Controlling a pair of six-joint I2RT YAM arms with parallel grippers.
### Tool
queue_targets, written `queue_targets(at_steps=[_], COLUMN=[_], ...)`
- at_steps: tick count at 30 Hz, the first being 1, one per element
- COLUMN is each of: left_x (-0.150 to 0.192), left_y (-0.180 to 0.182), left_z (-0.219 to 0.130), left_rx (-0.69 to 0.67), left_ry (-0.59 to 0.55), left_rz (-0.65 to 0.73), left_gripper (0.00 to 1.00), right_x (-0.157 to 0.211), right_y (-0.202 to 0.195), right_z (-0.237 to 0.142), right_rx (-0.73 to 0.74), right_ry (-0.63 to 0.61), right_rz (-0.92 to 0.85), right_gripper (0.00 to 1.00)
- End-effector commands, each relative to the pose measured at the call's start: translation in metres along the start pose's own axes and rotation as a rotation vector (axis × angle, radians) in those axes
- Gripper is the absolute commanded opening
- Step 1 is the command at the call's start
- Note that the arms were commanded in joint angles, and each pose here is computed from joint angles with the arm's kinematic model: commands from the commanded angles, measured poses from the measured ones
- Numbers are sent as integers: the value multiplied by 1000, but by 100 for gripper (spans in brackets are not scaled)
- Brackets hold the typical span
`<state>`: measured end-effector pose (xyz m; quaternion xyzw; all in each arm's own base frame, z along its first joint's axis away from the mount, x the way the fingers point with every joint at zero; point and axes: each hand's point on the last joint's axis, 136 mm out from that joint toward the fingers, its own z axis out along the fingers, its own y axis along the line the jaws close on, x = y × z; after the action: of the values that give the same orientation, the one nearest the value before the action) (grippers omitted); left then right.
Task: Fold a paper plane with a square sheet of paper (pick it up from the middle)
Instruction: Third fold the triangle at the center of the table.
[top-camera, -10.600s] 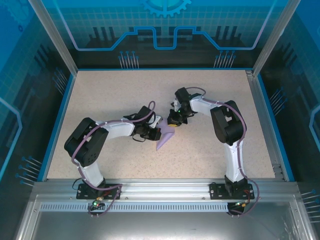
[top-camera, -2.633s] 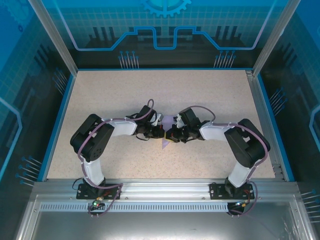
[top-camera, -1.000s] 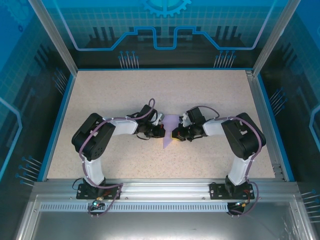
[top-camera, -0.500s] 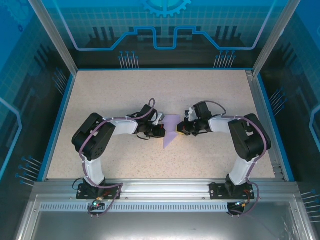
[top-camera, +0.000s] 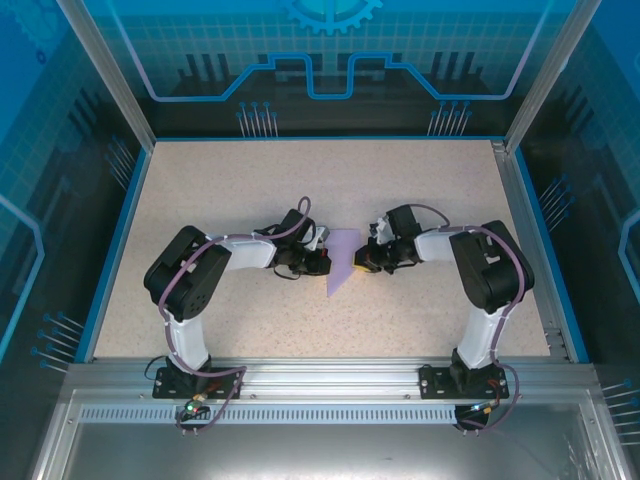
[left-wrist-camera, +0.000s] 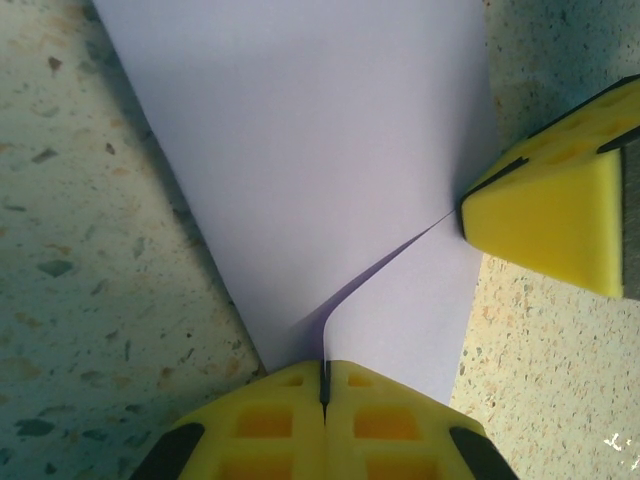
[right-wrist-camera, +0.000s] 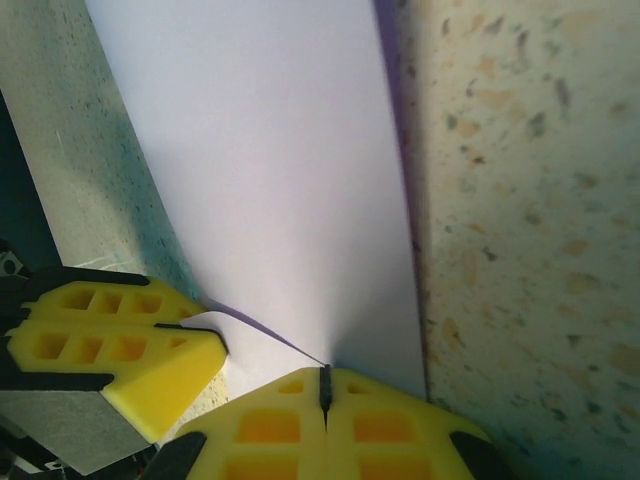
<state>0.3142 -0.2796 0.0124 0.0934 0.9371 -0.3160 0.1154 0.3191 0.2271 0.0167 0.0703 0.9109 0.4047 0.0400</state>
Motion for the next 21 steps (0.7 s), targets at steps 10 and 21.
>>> queue_targets(at_steps=[10, 21], left_x=[52, 56], left_y=[50, 52], left_z=[16, 16], left_rx=[-169, -173], left_ry=[176, 187], left_rz=[-79, -80], left_gripper=[0, 0], right_x=[-16, -11], right_y=[2, -30], right_z=[-19, 2], right_rx=[-69, 68], right_ry=[-22, 7], right_rz=[18, 16], right_gripper=[3, 3])
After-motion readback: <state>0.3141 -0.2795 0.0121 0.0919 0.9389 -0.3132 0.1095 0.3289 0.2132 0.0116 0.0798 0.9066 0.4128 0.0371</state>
